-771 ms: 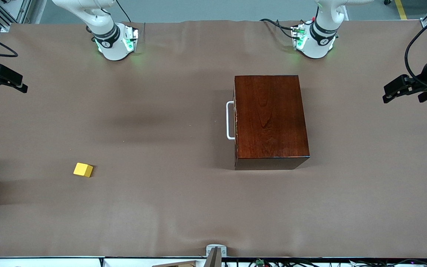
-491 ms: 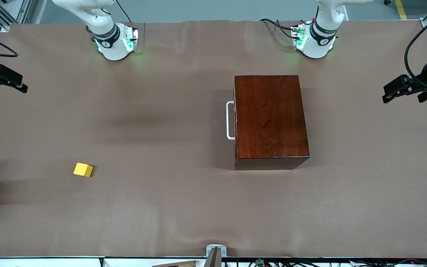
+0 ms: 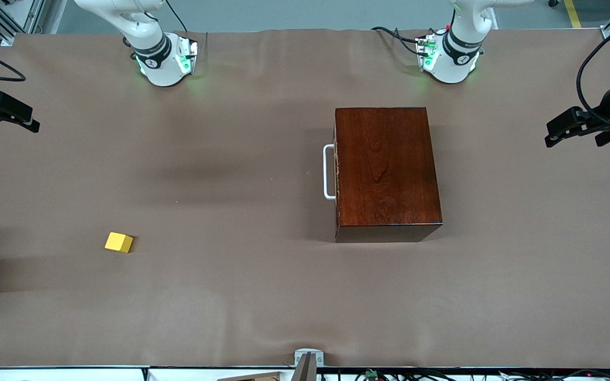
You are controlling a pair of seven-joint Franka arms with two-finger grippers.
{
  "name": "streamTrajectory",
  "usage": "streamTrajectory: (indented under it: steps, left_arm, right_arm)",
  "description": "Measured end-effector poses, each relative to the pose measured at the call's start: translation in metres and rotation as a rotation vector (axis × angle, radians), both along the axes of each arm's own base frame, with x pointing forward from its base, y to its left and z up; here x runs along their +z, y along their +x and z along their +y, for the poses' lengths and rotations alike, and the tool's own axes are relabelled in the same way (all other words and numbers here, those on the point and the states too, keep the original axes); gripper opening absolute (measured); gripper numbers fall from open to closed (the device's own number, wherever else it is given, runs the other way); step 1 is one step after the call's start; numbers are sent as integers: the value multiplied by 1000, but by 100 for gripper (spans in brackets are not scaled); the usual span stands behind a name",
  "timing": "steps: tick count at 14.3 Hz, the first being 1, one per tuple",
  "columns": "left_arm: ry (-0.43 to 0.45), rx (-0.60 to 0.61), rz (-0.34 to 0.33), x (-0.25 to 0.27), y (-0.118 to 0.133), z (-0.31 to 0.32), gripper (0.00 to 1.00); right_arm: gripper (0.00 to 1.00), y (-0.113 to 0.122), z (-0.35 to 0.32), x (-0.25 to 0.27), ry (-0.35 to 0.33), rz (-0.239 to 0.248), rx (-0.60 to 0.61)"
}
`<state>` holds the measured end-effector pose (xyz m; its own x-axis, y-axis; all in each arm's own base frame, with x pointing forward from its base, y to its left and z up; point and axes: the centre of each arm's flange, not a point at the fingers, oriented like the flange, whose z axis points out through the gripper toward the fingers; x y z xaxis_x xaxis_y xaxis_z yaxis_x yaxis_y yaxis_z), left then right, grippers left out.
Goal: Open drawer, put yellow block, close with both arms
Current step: 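Move the left gripper to the drawer handle while the right gripper approaches the cube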
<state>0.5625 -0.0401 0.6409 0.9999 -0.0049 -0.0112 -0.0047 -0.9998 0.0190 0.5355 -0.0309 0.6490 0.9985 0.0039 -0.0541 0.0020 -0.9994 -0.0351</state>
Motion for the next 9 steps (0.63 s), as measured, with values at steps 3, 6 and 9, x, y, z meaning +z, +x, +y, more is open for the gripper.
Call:
streamTrajectory:
  steps: [3, 6, 9]
  left_arm:
    - [-28, -52, 11, -4, -2, -42, 100]
    - [-35, -20, 12, -6, -15, -140, 100]
    - [-39, -17, 27, -12, -38, -230, 100]
  right_arm:
    - [100, 0, 1, 0, 0, 0, 1]
    - [100, 0, 0, 0, 0, 0, -1]
    - [100, 0, -4, -1, 0, 1, -7]
